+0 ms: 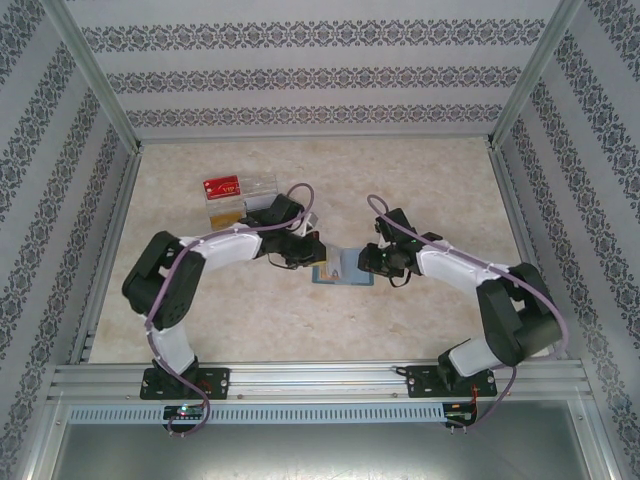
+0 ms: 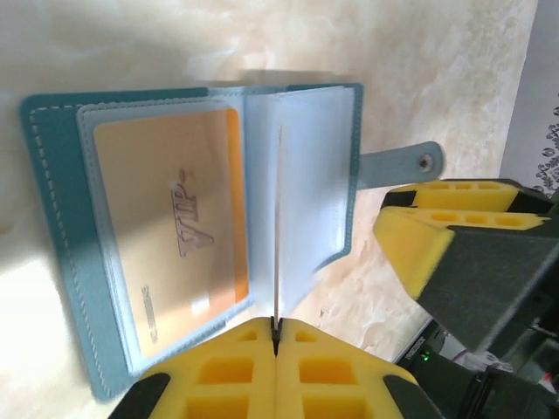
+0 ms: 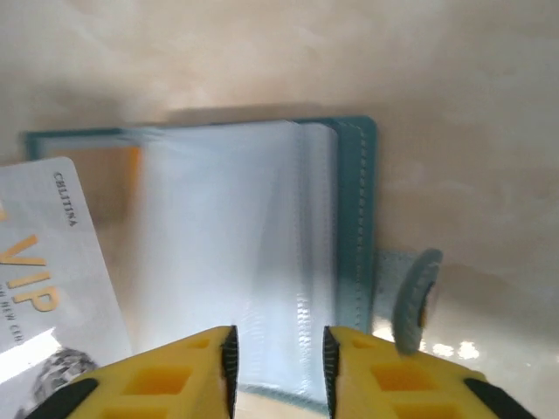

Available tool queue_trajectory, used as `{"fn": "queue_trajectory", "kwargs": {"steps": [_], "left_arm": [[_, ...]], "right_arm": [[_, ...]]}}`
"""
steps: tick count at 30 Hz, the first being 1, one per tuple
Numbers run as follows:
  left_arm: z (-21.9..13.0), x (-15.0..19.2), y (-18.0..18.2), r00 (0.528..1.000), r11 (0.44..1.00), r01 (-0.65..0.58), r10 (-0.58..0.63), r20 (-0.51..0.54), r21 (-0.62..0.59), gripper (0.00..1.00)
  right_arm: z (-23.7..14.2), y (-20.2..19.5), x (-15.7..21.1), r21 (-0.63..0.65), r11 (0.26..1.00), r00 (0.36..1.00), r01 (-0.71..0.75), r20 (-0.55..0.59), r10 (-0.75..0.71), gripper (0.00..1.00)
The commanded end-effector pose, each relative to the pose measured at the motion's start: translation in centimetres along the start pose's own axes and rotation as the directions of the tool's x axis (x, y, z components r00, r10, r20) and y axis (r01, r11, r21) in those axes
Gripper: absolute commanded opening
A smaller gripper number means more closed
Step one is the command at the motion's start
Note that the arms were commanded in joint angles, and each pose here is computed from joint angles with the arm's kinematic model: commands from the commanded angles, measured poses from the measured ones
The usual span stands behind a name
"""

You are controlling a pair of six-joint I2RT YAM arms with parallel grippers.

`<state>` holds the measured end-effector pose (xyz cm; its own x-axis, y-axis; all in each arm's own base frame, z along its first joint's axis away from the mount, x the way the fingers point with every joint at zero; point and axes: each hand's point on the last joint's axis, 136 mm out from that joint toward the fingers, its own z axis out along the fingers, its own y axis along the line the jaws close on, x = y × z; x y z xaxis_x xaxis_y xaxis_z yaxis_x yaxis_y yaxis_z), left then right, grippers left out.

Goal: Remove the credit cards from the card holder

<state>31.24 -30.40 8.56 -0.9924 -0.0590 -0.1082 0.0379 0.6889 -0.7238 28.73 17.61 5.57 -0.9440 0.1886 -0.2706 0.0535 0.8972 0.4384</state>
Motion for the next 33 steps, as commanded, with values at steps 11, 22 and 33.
{"fn": "queue_trajectory", "kwargs": {"steps": [11, 22, 33], "left_arm": [[-9.5, -0.2, -4.4, 0.984, 0.987, -0.123, 0.108, 0.143, 0.1, 0.0], [-13.5, -2.0, -9.2, 0.984, 0.909, -0.117, 0.053, 0.168, 0.4, 0.0], [-14.8, -2.3, -9.2, 0.981, 0.889, -0.076, -0.015, 0.195, 0.452, 0.0]], "right_arm": [[-7.0, 12.8, -4.4, -0.572, 0.814, 0.993, 0.103, 0.11, -0.048, 0.68], [-10.5, 17.3, -5.6, -0.782, 0.62, 0.998, 0.065, 0.05, -0.042, 0.6], [-12.0, 18.4, -6.5, -0.826, 0.564, 0.999, 0.005, 0.025, 0.027, 0.28]]}}
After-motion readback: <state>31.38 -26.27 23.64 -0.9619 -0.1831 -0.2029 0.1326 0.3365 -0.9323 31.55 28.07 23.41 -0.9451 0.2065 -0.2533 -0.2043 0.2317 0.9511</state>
